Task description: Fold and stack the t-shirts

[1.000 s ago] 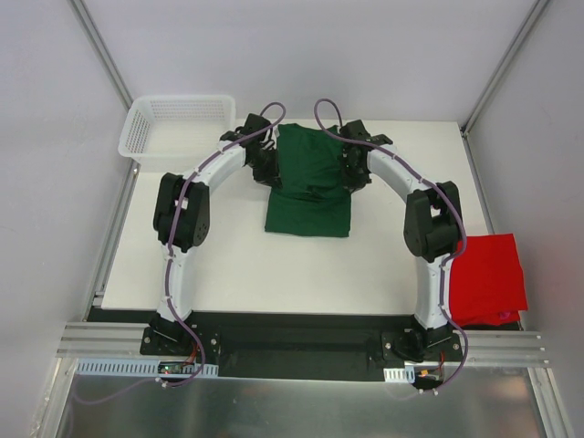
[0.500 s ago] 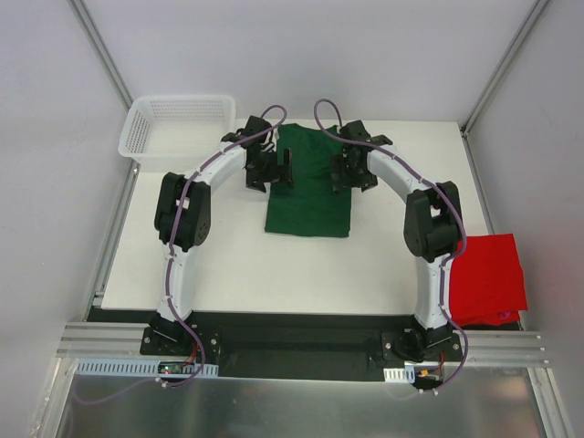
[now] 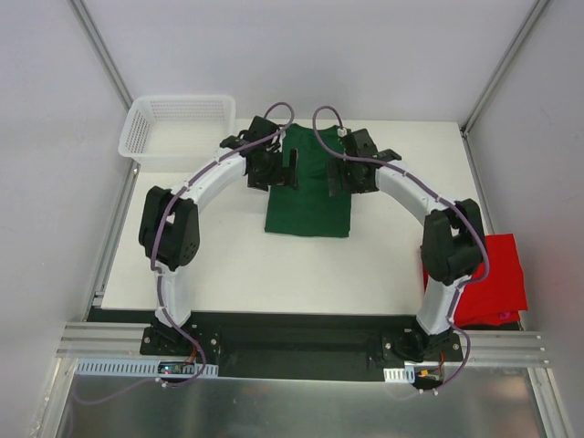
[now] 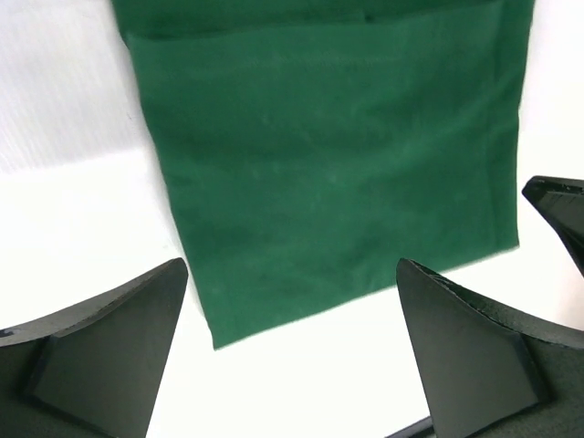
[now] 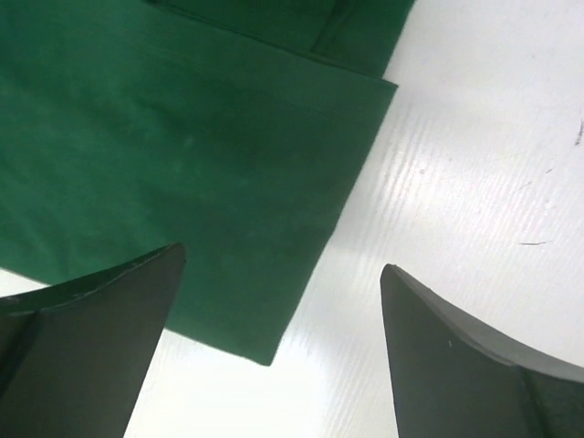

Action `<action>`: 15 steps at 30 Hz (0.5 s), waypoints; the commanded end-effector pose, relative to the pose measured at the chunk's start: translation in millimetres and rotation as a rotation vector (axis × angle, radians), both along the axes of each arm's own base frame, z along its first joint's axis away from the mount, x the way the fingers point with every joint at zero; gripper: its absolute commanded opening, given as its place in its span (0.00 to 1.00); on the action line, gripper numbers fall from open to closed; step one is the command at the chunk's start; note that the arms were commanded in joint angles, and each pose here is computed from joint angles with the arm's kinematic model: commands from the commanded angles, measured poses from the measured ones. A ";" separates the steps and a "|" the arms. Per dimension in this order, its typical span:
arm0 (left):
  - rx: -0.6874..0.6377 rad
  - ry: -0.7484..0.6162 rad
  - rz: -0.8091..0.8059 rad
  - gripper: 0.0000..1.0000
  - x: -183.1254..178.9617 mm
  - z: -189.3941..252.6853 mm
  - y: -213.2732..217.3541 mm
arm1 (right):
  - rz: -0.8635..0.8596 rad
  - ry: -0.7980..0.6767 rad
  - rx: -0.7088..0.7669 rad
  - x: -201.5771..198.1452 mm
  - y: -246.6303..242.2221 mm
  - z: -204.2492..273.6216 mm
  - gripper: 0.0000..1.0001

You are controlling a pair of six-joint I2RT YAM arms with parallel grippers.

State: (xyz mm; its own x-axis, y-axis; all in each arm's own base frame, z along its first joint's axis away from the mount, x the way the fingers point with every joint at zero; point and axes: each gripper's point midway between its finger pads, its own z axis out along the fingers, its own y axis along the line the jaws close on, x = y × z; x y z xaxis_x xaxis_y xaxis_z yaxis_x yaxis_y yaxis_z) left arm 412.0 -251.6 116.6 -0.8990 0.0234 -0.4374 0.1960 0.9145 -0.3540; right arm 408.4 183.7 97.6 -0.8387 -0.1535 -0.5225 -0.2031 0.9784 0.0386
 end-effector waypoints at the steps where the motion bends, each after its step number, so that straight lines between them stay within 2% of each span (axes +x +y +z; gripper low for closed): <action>1: -0.010 0.008 0.006 0.99 -22.8 10.9 1.1 | 0.009 -0.027 0.077 -17.8 15.7 17.7 0.93; 6: -0.021 0.050 0.012 0.99 -46.2 -7.1 11.8 | -0.015 -0.010 0.153 -38.8 17.1 13.8 0.93; 8: -0.076 0.005 0.003 0.99 -44.1 1.2 12.0 | -0.010 0.030 0.206 -50.3 19.4 6.6 0.94; 13: -0.247 0.032 -0.006 0.99 -45.9 8.2 17.7 | -0.027 0.052 0.299 -52.9 13.9 8.3 0.94; 15: -0.271 0.034 -0.004 0.99 -45.0 7.9 20.0 | -0.039 0.063 0.330 -55.3 12.2 4.8 0.93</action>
State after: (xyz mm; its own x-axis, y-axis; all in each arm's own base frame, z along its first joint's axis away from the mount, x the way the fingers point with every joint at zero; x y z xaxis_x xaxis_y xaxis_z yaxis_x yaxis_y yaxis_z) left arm 352.7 -222.1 83.6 -0.9485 -0.0351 -0.3150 0.1230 0.8752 -0.4679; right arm 344.5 188.2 73.2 -0.9011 -0.0444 -0.4314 -0.1594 0.9590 0.2342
